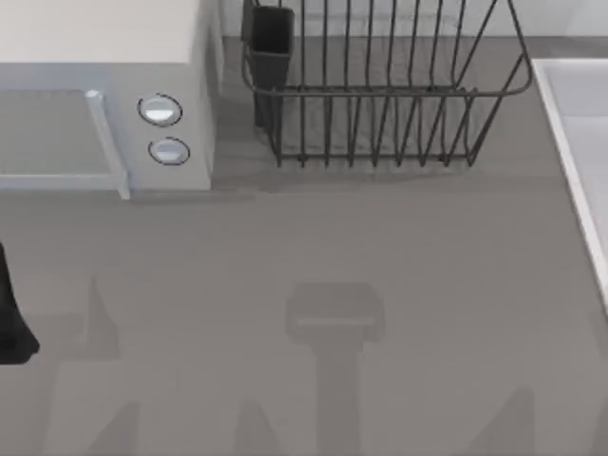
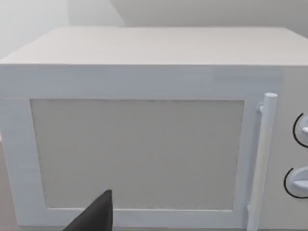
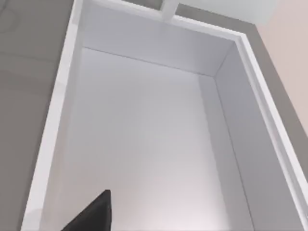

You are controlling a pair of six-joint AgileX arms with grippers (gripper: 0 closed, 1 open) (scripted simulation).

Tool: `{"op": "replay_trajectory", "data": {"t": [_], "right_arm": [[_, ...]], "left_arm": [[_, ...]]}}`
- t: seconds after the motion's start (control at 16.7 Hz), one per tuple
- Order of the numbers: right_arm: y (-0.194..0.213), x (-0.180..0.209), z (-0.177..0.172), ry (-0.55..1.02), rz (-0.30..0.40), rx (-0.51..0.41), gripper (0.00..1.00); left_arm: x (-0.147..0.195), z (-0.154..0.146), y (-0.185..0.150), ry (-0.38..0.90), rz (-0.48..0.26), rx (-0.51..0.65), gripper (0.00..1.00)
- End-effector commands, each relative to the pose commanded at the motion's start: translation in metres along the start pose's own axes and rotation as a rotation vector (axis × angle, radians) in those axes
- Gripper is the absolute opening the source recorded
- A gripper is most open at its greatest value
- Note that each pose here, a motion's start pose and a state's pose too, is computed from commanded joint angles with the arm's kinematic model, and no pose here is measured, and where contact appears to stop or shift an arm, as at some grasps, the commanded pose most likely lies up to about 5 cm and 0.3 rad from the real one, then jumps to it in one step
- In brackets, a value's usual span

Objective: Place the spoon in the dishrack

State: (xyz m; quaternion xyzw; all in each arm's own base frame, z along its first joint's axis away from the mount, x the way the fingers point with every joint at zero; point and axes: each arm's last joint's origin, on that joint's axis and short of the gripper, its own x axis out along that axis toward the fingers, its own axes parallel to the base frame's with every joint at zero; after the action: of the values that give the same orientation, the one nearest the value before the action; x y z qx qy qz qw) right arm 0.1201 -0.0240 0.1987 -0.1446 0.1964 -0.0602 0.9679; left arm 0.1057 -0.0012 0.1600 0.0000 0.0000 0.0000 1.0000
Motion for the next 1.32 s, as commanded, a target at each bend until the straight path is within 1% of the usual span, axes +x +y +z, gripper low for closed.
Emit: {"op": "replay_trajectory", "data": {"t": [0.12,0.24,0.42,0.6,0.78,0.9,0.96,1.08,1.32], "right_arm": [[-0.015,0.011,0.009,0.205,0.008,-0.106,1.00],[-0.032,0.028,0.014,0.421,0.057,-0.198,1.00],[-0.062,0.054,0.015,0.701,0.191,-0.292,1.00],[-0.094,0.077,0.009,0.888,0.351,-0.337,1.00],[-0.120,0.093,-0.001,0.990,0.497,-0.347,1.00],[-0.132,0.100,-0.007,1.023,0.570,-0.345,1.00],[-0.136,0.102,-0.010,1.032,0.594,-0.343,1.00],[-0.139,0.104,-0.011,1.038,0.612,-0.341,1.00],[-0.138,0.104,-0.011,1.036,0.611,-0.345,1.00]], "left_arm": [[0.000,0.000,0.000,0.000,0.000,0.000,1.00],[0.000,0.000,0.000,0.000,0.000,0.000,1.00],[0.000,0.000,0.000,0.000,0.000,0.000,1.00],[0.000,0.000,0.000,0.000,0.000,0.000,1.00],[0.000,0.000,0.000,0.000,0.000,0.000,1.00],[0.000,0.000,0.000,0.000,0.000,0.000,1.00],[0.000,0.000,0.000,0.000,0.000,0.000,1.00],[0.000,0.000,0.000,0.000,0.000,0.000,1.00],[0.000,0.000,0.000,0.000,0.000,0.000,1.00]]}}
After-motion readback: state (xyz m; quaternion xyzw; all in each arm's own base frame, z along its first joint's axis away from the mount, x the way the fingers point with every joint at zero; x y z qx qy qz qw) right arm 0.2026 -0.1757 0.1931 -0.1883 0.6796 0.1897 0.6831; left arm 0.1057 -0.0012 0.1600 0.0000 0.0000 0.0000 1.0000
